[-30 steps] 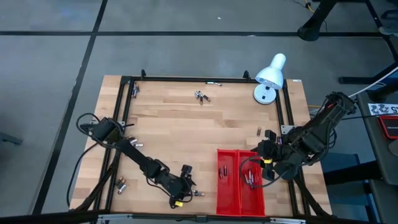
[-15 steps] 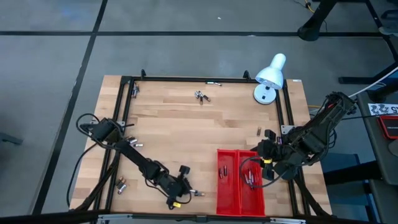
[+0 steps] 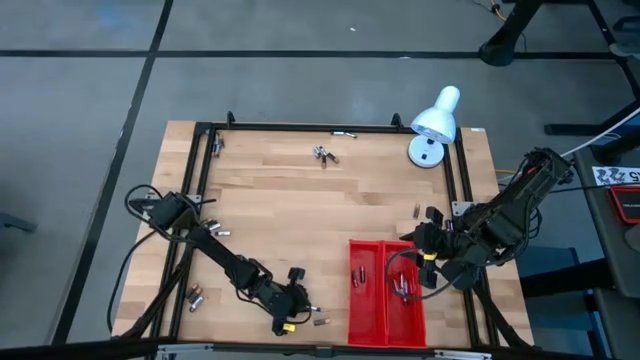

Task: Sort batteries
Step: Put the silver battery into the right red bin

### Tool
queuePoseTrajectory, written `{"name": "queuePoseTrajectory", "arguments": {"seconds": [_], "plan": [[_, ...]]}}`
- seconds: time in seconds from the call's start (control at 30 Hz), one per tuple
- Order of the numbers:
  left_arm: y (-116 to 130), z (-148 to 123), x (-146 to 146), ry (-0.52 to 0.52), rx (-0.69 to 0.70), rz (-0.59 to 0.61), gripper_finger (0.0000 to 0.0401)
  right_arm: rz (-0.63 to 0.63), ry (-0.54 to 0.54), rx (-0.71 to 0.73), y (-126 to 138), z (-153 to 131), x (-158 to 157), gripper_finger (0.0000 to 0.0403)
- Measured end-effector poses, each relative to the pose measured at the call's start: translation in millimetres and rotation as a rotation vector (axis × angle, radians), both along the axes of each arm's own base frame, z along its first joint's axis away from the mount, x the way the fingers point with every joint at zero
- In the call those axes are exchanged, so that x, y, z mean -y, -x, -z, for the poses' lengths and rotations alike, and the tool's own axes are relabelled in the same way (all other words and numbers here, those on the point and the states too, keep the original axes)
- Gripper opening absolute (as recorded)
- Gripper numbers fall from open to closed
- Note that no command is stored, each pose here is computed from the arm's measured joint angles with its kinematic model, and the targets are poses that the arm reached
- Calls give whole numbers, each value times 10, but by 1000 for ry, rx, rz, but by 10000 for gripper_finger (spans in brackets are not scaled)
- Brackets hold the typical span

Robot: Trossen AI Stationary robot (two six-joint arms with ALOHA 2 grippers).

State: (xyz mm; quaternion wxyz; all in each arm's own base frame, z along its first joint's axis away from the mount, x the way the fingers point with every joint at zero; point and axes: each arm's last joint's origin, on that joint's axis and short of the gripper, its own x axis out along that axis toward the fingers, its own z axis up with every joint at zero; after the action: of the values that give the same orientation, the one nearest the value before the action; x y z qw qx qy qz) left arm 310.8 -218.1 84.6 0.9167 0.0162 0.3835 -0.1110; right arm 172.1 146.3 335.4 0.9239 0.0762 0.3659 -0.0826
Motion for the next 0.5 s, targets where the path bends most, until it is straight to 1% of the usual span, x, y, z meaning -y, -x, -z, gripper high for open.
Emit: {"name": "queuePoseTrajectory", "arguments": {"seconds": [0.13, 0.33, 0.5], "plan": [[2, 4, 0, -1, -3, 1, 63, 5, -15, 24, -15, -15, -13, 172], [6, 7, 0, 2, -8, 5, 21, 6, -75, 81, -57, -61, -55, 172], [4, 1, -6, 2, -10, 11, 20, 8, -160, 121, -91, -102, -97, 172]]}}
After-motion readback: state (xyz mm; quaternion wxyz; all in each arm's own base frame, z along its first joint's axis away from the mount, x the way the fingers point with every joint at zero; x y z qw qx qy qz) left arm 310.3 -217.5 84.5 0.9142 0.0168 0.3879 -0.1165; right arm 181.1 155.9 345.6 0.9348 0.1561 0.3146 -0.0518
